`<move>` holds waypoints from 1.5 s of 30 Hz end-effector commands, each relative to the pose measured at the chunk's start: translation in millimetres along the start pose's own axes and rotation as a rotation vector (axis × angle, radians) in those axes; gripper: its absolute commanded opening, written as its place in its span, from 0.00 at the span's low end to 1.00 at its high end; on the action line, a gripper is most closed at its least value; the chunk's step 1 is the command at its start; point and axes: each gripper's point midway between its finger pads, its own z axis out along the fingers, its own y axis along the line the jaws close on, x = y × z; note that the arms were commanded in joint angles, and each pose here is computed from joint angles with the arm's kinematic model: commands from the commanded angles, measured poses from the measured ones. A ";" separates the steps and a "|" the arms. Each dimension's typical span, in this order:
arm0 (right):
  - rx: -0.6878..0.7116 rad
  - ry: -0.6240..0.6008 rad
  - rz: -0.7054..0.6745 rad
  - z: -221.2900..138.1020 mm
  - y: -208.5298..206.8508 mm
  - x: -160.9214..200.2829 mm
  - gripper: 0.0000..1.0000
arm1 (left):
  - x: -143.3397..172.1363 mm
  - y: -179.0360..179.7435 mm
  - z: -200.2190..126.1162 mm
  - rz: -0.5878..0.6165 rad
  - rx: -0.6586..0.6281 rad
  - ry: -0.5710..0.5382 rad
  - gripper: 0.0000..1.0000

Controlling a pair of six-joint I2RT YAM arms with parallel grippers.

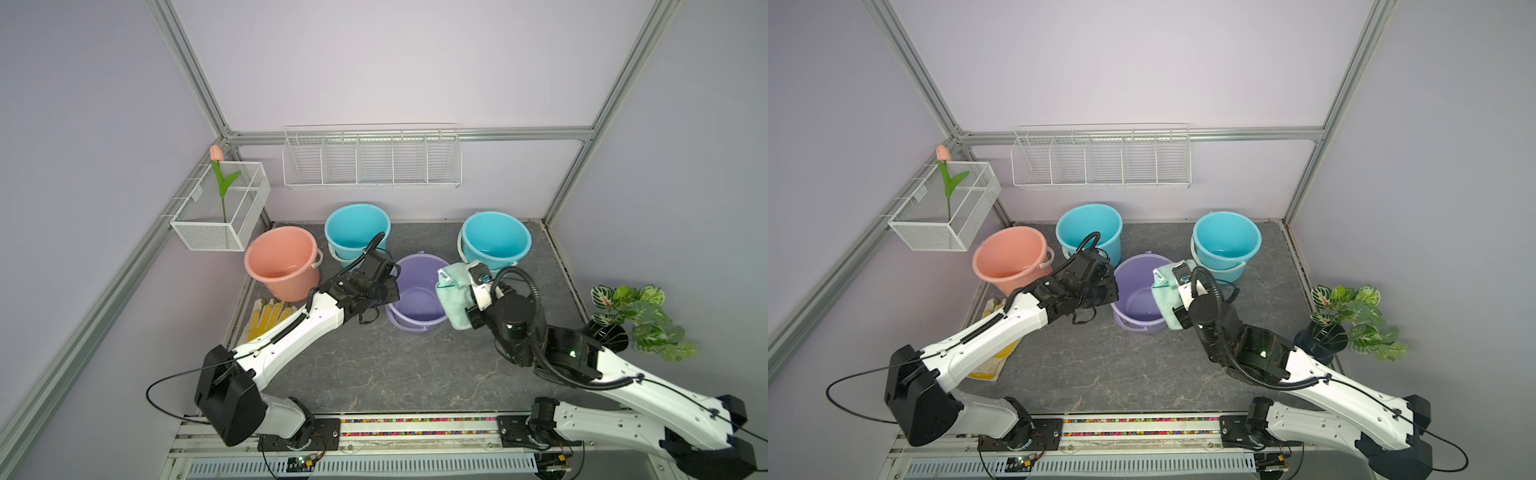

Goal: Wipe the inside of the bucket with a cloth
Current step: Place the bucket at the center of the board.

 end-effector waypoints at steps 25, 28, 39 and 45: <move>0.180 -0.051 0.055 -35.0 -70.6 -14.9 0.08 | -154.1 -50.7 103.3 -0.043 -0.010 -0.009 0.00; 0.177 -0.051 0.049 -34.6 -69.8 -15.3 0.08 | -156.1 -54.4 111.4 -0.048 0.001 -0.003 0.00; 0.201 -0.040 0.038 -38.3 -76.4 -14.6 0.08 | -161.5 -54.1 118.6 -0.065 -0.003 -0.013 0.18; 0.254 0.006 -0.003 -38.2 -84.6 -9.5 0.10 | -168.3 -53.1 103.3 -0.055 -0.016 -0.040 0.27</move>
